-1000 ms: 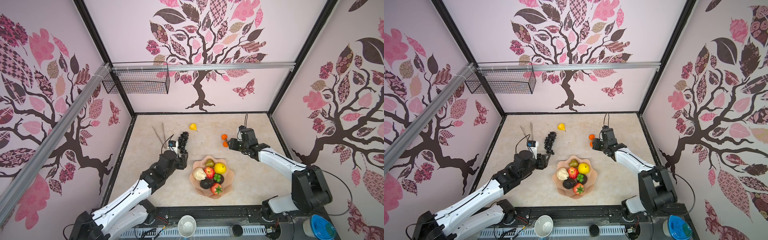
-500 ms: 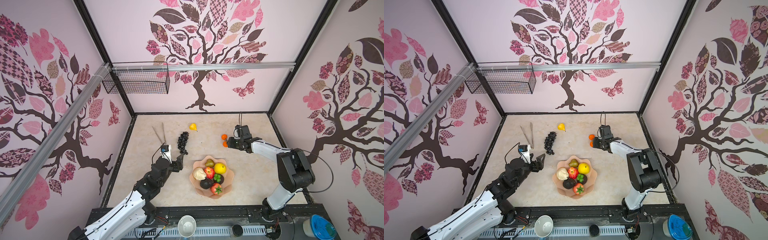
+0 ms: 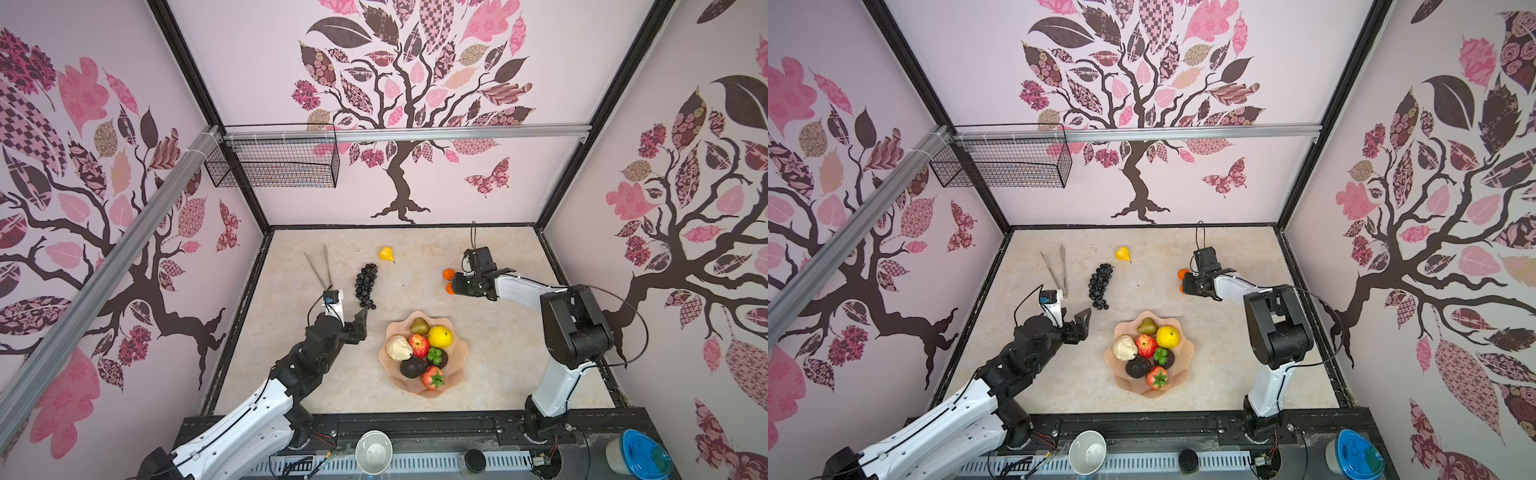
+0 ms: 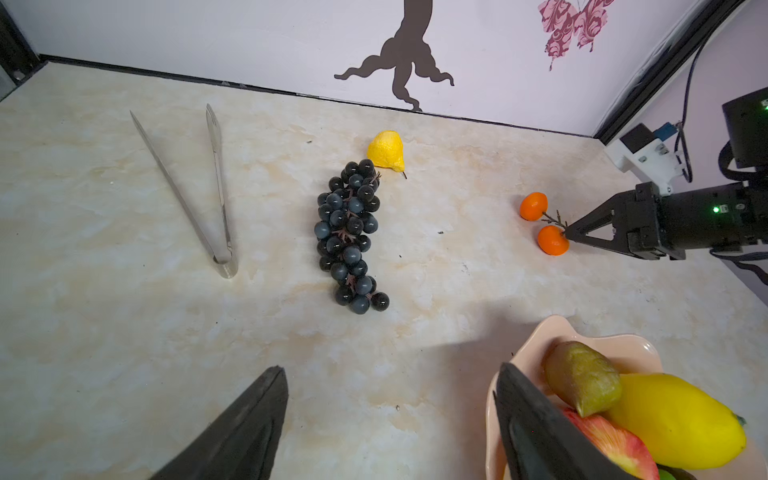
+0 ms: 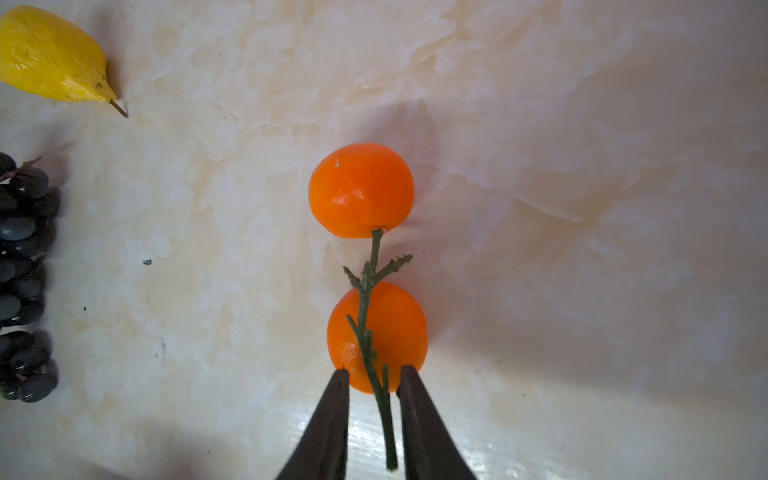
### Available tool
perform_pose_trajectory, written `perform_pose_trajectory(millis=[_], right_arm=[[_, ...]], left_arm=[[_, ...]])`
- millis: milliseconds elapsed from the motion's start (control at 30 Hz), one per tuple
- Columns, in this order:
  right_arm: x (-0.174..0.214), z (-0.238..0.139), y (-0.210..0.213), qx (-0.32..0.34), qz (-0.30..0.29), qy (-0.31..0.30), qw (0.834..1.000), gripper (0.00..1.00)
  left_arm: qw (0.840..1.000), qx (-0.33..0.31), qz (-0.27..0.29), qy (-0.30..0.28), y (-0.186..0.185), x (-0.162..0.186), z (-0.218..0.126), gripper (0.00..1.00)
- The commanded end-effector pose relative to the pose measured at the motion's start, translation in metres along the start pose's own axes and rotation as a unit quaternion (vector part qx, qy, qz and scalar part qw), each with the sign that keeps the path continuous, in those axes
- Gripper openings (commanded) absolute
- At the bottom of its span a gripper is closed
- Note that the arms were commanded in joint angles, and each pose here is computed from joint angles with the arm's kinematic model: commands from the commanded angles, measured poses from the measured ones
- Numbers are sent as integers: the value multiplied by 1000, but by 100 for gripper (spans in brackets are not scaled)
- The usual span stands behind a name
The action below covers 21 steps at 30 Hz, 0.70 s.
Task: Place and organize the fake fruits in the fruit bowl
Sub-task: 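Release the pear with the left gripper while the right grasps the tangerine stem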
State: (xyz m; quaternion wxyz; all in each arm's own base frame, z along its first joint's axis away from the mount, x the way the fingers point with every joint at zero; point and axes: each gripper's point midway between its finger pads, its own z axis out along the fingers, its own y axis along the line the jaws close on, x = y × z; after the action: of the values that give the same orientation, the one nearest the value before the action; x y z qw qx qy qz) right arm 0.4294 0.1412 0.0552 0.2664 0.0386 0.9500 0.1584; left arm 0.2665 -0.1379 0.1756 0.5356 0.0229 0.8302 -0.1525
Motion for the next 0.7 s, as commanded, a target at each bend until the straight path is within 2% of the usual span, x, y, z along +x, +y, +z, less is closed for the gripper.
perform_pose_trajectory(millis=[0,200,433,667], right_arm=[[4,6,0,2,-5,17,1000,23],[3,3,4,-8,-8,17,1000,12],[-4,-18,13,-23,-14,-4,1000,9],[-8,-56,32,-35,-35,-35,998,8]], left_arm=[[1000,-7,1,0,3,4,3,82],[1000,-8,1,1,3,5,4,82],[1000,-18,3,6,6,7,6,83],[1000,-21,3,9,7,8,9,83]])
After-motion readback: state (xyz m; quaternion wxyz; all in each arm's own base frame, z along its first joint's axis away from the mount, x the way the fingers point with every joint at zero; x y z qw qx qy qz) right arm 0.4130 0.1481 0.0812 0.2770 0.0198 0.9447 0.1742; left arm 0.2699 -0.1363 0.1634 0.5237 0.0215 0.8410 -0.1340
